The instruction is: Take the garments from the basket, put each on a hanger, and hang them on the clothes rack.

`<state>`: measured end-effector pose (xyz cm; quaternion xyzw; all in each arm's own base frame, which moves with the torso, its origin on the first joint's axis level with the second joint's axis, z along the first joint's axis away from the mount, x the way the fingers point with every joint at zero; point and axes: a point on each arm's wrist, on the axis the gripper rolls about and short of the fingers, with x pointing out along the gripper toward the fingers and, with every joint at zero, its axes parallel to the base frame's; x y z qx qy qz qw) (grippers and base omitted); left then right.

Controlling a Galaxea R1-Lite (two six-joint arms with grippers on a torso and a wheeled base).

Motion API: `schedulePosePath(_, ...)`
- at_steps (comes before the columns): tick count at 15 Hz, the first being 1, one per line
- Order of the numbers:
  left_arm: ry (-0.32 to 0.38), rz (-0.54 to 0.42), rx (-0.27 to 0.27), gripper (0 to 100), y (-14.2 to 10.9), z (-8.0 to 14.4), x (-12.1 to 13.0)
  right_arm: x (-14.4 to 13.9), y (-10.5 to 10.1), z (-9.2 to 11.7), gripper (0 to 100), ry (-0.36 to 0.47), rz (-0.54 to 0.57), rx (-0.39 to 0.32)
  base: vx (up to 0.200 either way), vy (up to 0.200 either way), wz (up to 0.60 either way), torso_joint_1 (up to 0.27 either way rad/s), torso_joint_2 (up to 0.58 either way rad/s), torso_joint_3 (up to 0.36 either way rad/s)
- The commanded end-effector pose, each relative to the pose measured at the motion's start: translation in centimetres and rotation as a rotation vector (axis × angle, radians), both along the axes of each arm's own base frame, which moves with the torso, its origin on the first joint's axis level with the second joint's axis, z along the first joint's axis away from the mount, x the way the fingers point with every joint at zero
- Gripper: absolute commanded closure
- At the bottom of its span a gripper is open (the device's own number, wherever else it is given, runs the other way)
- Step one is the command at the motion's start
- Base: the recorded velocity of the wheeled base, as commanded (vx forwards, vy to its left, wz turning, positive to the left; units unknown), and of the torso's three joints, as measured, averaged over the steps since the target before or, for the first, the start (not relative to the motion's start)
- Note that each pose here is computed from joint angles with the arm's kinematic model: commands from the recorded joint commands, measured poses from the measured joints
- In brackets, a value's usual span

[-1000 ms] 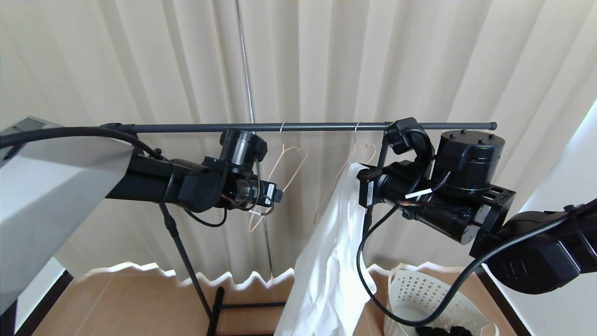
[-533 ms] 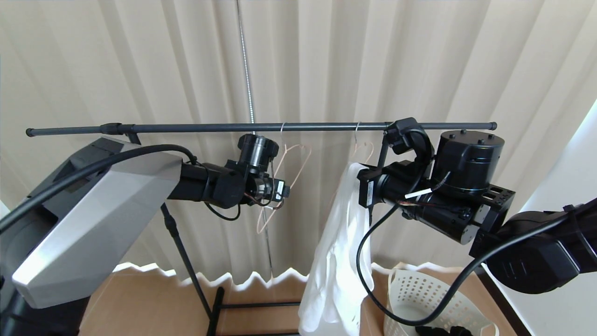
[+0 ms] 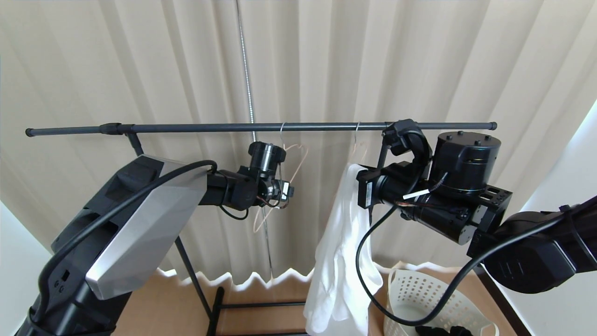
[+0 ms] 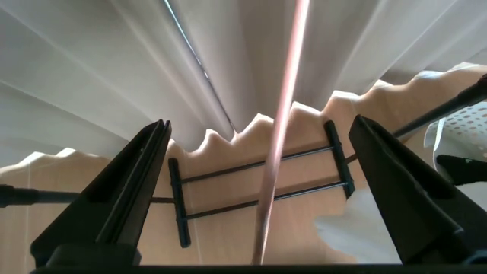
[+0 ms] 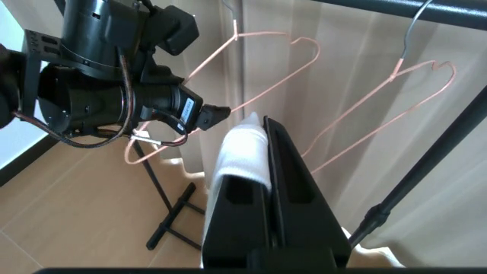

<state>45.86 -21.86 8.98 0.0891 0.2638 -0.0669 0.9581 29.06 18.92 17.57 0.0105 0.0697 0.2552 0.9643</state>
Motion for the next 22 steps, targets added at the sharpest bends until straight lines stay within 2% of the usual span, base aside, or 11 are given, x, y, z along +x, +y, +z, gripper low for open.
schedulePosePath(1,0.01,0.003,0.004,0,-0.1,-0.8,0.3,0.0,0.0,-0.1,100,0.002,0.0,-0.001,0.0,0.0,0.0,0.0,0.0,0.0)
schedulePosePath(2,0.011,0.001,0.004,100,-0.1,-0.8,0.3,0.0,0.0,-0.1,100,0.003,0.0,-0.002,0.0,0.0,0.0,0.0,0.0,0.0)
schedulePosePath(8,0.013,0.026,-0.034,100,0.0,-0.6,0.2,0.1,0.1,-0.3,100,0.006,0.0,-0.004,0.0,0.0,0.0,0.0,0.0,0.0)
schedulePosePath(13,-0.004,0.039,-0.04,100,0.0,0.0,0.1,0.1,0.1,-0.2,100,0.005,0.0,-0.003,0.0,0.0,0.0,0.0,0.0,0.0)
schedulePosePath(18,-0.048,0.045,-0.084,100,0.2,3.1,-0.8,0.0,0.0,-0.2,100,0.002,0.0,-0.001,0.0,0.0,0.0,0.0,0.0,0.0)
schedulePosePath(21,-0.031,0.037,-0.08,100,0.4,3.9,-2.4,0.0,0.0,-0.1,100,0.001,0.0,0.0,0.0,0.0,0.0,0.0,0.0,0.0)
schedulePosePath(22,-0.013,0.028,-0.072,100,0.5,4.3,-3.6,0.0,0.0,0.0,100,-0.002,0.0,0.002,0.0,0.0,0.0,0.0,0.0,0.0)
